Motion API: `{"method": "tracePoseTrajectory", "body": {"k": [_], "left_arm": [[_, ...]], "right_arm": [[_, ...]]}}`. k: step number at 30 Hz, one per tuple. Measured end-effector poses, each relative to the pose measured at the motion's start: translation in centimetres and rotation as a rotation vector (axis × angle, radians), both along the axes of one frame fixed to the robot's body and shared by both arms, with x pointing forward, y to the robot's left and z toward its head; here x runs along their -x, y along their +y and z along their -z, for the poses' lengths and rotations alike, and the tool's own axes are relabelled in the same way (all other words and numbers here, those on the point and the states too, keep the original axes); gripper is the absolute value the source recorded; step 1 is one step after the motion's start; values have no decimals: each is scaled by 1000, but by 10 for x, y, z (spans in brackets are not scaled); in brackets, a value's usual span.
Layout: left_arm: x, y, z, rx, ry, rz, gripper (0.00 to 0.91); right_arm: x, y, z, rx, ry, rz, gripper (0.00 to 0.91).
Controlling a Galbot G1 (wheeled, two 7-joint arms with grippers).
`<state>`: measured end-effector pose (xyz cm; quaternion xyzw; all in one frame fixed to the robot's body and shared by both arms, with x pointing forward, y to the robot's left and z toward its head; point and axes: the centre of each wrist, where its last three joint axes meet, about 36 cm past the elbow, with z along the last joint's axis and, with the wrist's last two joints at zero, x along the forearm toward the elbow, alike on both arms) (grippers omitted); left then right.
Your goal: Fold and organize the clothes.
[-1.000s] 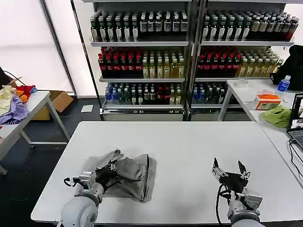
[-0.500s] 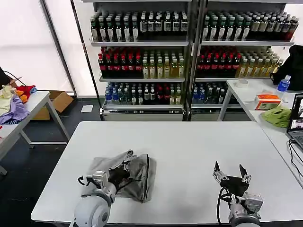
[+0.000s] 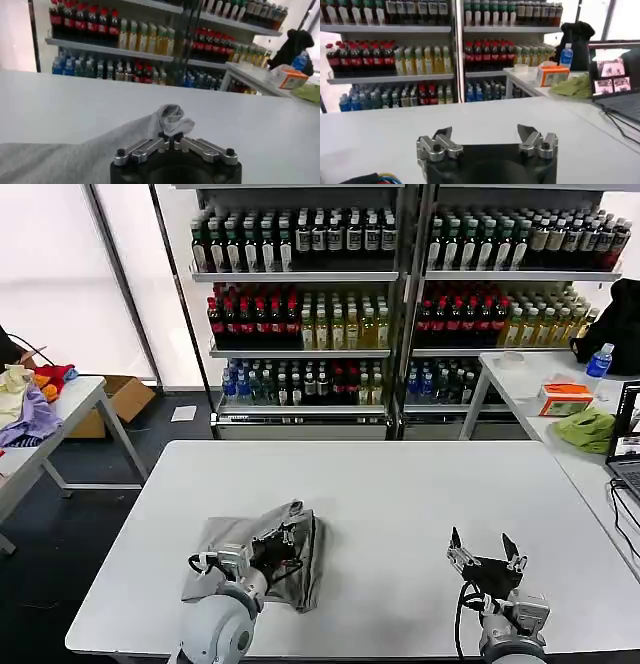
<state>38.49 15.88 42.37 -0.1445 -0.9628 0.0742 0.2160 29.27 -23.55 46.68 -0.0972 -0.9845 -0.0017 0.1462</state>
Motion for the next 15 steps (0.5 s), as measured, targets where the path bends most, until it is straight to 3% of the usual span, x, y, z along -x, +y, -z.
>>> {"method": "tracePoseTrajectory", "body": {"k": [15], "left_arm": [[3,-14,14,-17,28,45,0]], "right_arm": [[0,0,5,0,7,4,907]]}}
